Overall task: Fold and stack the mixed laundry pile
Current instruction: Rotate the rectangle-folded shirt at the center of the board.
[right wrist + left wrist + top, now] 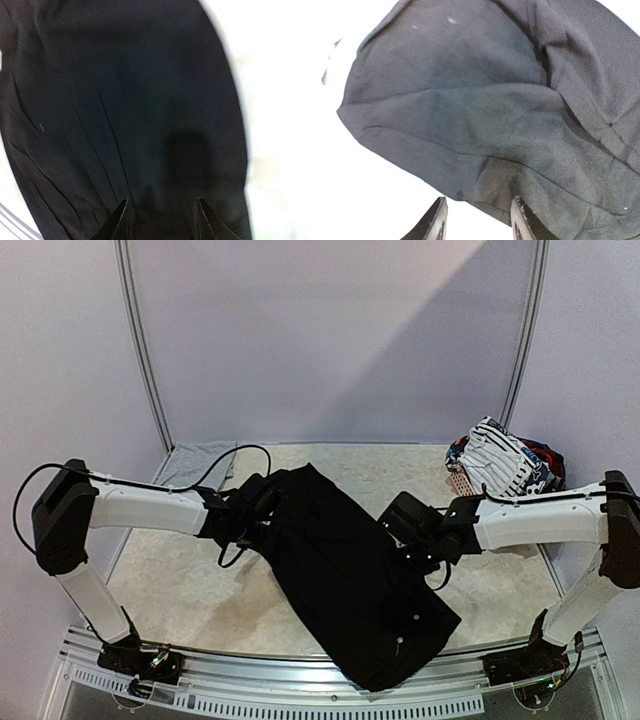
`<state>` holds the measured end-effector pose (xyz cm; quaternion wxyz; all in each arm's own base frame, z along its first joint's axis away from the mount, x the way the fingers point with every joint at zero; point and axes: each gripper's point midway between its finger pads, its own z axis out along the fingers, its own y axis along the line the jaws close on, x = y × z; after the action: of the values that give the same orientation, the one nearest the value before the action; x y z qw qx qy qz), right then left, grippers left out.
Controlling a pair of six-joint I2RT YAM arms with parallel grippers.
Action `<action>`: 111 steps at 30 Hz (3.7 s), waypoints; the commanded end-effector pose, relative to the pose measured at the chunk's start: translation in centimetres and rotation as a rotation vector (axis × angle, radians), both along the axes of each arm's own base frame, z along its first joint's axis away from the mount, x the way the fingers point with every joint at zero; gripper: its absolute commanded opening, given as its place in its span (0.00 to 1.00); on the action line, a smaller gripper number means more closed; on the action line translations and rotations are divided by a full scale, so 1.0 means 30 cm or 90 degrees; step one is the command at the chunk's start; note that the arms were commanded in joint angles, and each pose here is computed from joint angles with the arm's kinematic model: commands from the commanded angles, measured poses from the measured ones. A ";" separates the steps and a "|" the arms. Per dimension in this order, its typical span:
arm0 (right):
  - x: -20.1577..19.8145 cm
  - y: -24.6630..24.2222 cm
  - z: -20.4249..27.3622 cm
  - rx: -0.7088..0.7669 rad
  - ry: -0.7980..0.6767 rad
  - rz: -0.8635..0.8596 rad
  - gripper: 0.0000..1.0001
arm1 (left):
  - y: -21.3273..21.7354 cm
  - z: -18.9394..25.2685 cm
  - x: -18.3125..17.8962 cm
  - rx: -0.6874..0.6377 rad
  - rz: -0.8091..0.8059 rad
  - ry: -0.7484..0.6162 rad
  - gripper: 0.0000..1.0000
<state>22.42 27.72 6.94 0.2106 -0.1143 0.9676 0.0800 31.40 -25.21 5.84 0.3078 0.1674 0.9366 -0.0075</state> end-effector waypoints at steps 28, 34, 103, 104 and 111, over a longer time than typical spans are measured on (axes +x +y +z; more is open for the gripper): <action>0.452 0.038 -0.168 0.197 0.109 0.094 0.69 | 0.119 -0.040 -0.042 -0.215 0.116 -0.024 0.66; 0.407 0.037 -0.191 0.215 0.125 0.104 0.41 | 0.113 -0.077 0.006 -0.258 0.119 -0.009 0.63; 0.203 0.044 -0.007 0.258 0.036 -0.112 0.52 | 0.044 0.156 -0.412 -0.107 -0.035 -0.005 0.70; 0.179 0.039 -0.001 0.260 0.046 -0.101 0.54 | 0.036 0.154 -0.436 -0.108 -0.048 0.007 0.69; -0.095 0.012 -0.013 0.235 0.121 -0.011 0.64 | -0.004 0.128 -0.642 -0.140 -0.152 0.111 0.69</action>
<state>25.81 29.39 9.40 0.2126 -0.0062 0.9304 0.2987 16.26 -25.73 11.18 0.3036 0.2094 0.9194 -0.1365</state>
